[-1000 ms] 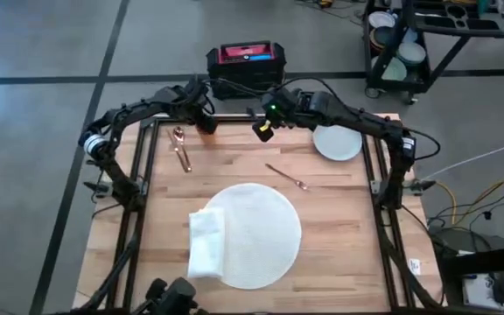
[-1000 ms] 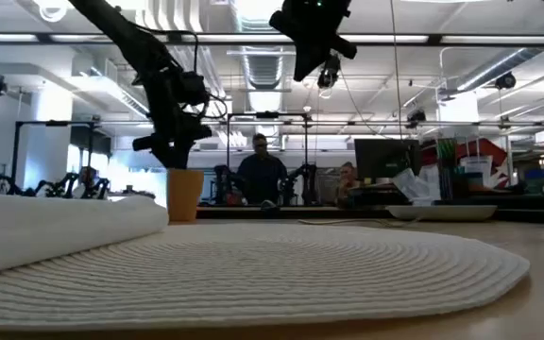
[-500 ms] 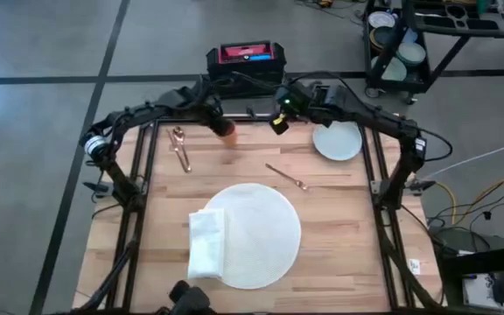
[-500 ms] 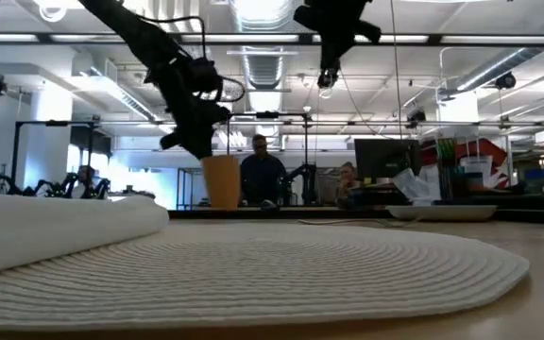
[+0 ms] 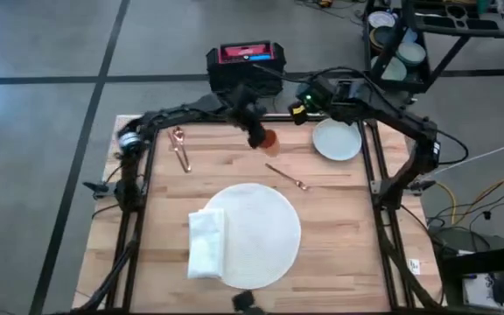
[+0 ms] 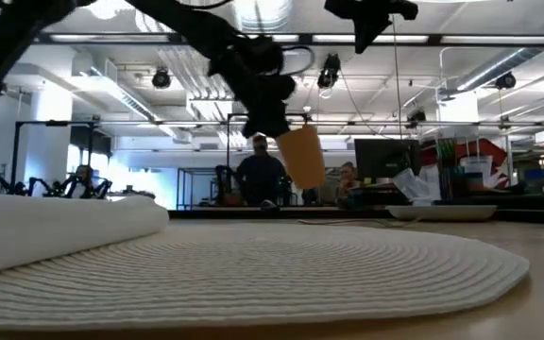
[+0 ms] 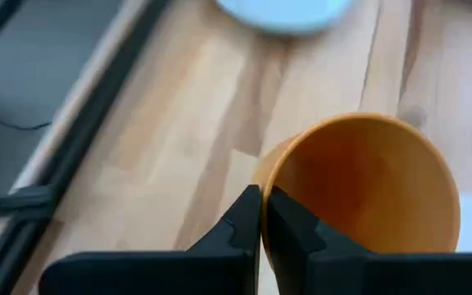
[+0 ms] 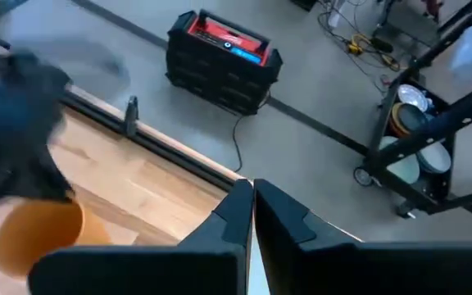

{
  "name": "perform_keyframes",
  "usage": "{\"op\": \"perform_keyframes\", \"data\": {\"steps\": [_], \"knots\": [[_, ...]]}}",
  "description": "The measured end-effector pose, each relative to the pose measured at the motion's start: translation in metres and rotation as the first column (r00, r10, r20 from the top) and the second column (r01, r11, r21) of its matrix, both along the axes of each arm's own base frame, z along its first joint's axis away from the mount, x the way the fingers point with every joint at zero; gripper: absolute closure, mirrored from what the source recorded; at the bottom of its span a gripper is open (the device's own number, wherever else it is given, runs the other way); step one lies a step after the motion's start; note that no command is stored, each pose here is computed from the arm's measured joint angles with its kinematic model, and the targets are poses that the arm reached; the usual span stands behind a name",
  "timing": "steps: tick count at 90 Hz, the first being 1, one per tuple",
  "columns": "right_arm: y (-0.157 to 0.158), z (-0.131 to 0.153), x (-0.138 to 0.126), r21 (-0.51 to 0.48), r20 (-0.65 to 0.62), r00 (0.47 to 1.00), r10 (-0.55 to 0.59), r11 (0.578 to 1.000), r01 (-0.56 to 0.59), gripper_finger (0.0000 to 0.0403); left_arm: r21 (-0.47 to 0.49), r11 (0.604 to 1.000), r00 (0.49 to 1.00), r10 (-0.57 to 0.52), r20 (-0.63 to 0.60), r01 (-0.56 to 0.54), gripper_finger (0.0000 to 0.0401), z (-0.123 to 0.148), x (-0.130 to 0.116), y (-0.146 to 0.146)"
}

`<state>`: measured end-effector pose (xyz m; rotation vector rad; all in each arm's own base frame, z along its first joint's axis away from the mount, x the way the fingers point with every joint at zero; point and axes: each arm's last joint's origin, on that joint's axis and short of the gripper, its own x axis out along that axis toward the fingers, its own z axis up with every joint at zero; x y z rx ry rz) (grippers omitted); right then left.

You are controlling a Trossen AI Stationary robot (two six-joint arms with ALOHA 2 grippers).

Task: Set table place
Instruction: Move the orange cup to the top center of the table

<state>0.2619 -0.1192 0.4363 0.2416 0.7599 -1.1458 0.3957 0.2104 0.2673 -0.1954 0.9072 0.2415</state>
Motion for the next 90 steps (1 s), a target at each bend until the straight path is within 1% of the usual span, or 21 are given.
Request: {"op": "perform_keyframes", "data": {"steps": [7,13,20,27,33,43,57,72,90], "knots": [[0.002,0.003,-0.004,-0.005,0.013,1.0,-0.001,1.0,0.001,0.0403,0.084,0.996,0.995,-0.027,-0.093,0.034,0.0401,-0.004,0.012,0.004],[0.002,0.005,-0.006,-0.004,0.024,1.0,-0.007,1.0,0.007,0.0403,0.156,0.987,0.994,-0.023,-0.109,0.039,0.0401,0.0,0.02,0.012],[0.003,0.005,-0.006,-0.004,0.025,1.0,-0.007,1.0,0.007,0.0403,0.241,0.97,0.993,0.009,-0.121,0.021,0.0401,0.007,0.025,0.023],[0.003,0.006,-0.007,-0.004,0.021,1.0,-0.005,1.0,0.005,0.0403,0.279,0.959,0.988,0.002,-0.155,0.042,0.0401,0.011,0.025,0.031],[0.003,0.005,-0.008,-0.001,0.01,1.0,-0.004,1.0,0.004,0.0403,0.274,0.959,0.98,-0.015,-0.2,0.071,0.0401,0.01,0.023,0.035],[0.003,0.005,-0.008,-0.003,-0.003,1.0,0.005,1.0,-0.005,0.0403,0.243,0.966,0.967,-0.021,-0.252,0.084,0.0401,0.002,0.02,0.04],[0.003,0.005,-0.009,-0.027,-0.015,1.0,-0.009,1.0,0.008,0.0403,0.21,0.974,0.961,-0.026,-0.276,0.087,0.0401,-0.008,0.018,0.043],[0.002,0.006,-0.009,-0.038,-0.024,1.0,-0.014,0.999,0.013,0.0403,0.115,0.991,0.976,-0.046,-0.212,0.072,0.0401,-0.01,0.019,0.042],[0.002,0.006,-0.009,-0.042,-0.024,1.0,-0.017,0.999,0.016,0.0403,0.104,0.993,0.978,-0.036,-0.207,0.059,0.0401,-0.009,0.016,0.047]]}}
